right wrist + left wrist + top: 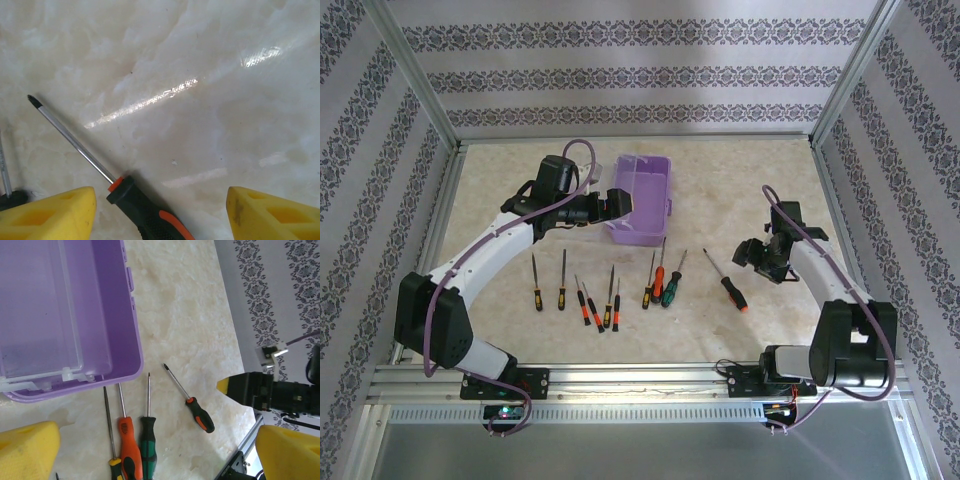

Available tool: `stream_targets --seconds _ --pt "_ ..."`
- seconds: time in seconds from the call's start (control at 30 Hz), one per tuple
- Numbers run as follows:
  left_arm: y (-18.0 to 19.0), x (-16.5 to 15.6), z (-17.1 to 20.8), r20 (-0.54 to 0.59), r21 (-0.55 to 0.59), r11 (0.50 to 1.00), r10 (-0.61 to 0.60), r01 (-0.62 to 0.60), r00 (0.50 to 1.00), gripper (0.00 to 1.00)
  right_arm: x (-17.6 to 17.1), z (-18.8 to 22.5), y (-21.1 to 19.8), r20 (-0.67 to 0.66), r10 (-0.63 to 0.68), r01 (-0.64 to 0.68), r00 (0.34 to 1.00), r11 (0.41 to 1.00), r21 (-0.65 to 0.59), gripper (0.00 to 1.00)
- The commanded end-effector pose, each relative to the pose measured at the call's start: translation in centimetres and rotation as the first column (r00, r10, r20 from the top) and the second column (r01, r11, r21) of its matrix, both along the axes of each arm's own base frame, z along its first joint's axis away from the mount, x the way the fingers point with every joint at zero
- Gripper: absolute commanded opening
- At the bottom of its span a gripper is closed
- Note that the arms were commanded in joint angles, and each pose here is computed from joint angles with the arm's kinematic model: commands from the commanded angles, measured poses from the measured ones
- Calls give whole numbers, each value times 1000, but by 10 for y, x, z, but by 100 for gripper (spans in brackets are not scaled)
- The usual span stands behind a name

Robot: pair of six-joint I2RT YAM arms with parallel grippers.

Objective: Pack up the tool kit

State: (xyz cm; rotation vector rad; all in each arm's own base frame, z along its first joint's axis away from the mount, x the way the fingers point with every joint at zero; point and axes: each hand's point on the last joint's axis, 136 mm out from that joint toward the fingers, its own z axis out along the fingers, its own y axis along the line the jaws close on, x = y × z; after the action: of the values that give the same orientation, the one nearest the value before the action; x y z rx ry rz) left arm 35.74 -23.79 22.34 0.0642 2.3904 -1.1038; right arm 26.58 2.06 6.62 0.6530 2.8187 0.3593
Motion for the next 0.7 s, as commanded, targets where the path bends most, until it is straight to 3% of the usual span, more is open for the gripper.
stream_targets --seconds 0.0,0.67 --pt "-3 -2 22 66 -42 999 -7 10 998 100 2 -10 1 -17 -28 28 999 999 28 70" --pt "-33 -16 10 47 -67 992 -100 103 994 100 -11 -33 7 -90 -71 77 993 995 66 71"
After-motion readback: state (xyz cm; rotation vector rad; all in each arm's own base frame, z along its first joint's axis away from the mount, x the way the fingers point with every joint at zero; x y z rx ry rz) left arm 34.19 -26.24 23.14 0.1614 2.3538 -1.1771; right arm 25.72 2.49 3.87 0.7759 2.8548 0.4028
